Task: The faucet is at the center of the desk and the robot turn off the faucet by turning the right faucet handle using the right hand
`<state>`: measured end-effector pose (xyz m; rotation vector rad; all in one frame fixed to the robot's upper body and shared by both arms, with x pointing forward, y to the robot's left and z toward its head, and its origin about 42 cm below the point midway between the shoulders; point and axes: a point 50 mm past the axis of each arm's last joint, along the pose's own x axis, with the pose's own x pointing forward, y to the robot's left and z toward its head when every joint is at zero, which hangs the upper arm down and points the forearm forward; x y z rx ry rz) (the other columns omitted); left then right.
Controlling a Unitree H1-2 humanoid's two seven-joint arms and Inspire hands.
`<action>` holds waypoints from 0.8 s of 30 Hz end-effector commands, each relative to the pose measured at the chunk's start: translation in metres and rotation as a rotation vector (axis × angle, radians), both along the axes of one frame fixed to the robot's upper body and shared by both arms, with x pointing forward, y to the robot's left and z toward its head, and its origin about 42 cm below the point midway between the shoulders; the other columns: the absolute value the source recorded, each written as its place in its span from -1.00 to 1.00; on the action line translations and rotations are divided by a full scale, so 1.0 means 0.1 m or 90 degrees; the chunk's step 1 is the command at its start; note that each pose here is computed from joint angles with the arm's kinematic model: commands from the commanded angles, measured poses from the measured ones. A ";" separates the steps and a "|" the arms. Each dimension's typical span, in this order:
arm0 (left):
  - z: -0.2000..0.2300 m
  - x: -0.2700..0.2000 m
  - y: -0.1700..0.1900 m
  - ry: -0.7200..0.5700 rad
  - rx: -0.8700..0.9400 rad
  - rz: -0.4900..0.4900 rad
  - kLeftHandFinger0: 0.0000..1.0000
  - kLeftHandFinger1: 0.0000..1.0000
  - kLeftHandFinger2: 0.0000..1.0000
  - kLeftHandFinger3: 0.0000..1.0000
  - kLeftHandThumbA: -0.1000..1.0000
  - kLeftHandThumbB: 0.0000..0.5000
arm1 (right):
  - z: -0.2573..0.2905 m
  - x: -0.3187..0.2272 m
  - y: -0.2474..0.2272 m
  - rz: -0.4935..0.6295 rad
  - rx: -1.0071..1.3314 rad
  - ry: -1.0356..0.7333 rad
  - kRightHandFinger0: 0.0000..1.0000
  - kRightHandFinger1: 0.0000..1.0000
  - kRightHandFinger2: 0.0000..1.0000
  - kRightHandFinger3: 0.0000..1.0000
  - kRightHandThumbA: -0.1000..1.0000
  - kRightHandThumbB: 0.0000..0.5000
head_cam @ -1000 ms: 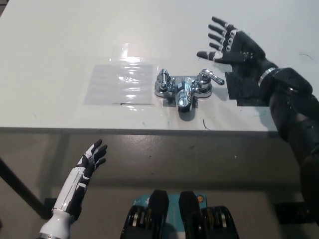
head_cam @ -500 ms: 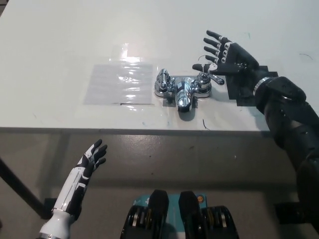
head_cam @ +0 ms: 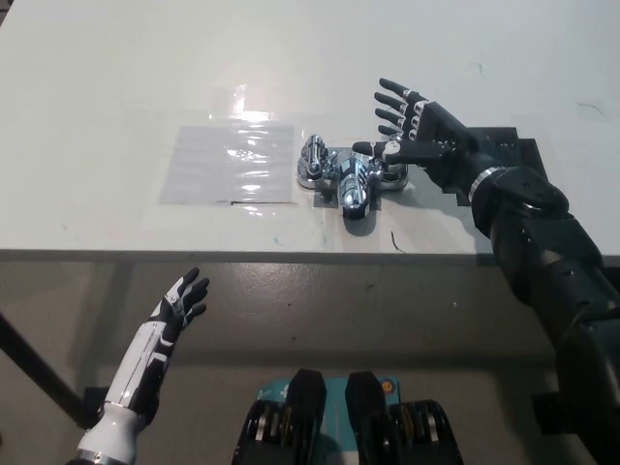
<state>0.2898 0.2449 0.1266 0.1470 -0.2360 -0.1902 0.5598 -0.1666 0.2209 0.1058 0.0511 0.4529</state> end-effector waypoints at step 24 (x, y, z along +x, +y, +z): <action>0.14 0.04 0.04 -0.036 0.008 -0.004 1.00 1.00 1.00 1.00 0.99 0.26 | 0.22 -0.22 0.98 -0.352 -0.052 -0.188 1.00 1.00 1.00 1.00 1.00 0.06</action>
